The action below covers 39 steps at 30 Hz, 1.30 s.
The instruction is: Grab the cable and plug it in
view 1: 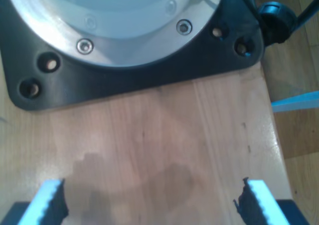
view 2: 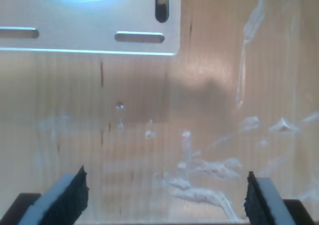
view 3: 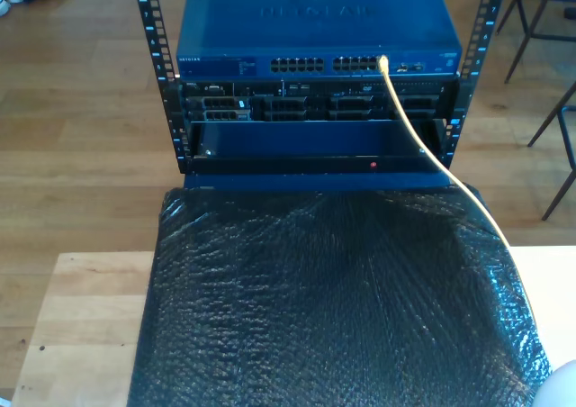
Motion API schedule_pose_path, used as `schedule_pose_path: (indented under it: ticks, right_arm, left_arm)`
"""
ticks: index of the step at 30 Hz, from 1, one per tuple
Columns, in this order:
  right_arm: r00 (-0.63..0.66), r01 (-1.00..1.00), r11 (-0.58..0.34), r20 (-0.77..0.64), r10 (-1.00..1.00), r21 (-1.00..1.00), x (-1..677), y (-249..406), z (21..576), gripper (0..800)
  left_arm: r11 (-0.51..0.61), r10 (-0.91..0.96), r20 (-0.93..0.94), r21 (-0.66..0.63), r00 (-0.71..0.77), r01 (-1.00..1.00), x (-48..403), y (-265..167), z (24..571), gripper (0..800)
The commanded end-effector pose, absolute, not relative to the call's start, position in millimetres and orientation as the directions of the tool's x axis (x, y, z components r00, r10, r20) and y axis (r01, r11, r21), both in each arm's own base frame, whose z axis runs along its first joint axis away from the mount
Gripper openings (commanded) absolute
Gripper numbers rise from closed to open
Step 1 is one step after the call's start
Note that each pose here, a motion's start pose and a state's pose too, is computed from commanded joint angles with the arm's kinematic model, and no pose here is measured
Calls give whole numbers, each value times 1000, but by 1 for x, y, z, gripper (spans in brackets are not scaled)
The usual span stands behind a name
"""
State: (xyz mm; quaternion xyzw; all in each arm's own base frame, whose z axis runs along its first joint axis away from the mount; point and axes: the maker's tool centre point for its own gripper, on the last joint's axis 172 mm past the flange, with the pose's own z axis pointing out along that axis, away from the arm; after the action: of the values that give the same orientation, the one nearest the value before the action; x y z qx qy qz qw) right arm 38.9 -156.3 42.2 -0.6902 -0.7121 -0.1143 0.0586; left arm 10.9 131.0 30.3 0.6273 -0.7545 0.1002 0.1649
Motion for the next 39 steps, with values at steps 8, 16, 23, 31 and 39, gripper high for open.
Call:
schedule_pose_path:
  ticks: [8, 16, 23, 31, 39]
  right_arm:
    - [-38, 997, 21, 217, 975, 77, 37, -156, 30, 798]
    - [-52, 997, 40, 190, 980, 68, 33, -159, 25, 799]
    - [-50, 997, 40, 150, 987, 66, 32, -166, 21, 799]
    - [-50, 997, 40, 151, 987, 66, 32, -165, 21, 799]
    - [-50, 997, 40, 150, 987, 66, 32, -166, 21, 799]
  left_arm:
    - [193, -914, 375, 56, -159, -980, 11, 131, 30, 800]
    - [193, -914, 375, 56, -159, -980, 11, 131, 30, 800]
    - [193, -914, 375, 56, -159, -980, 11, 131, 30, 800]
    - [193, -914, 375, 56, -159, -980, 11, 131, 30, 800]
    - [193, -914, 375, 56, -159, -980, 11, 131, 30, 800]
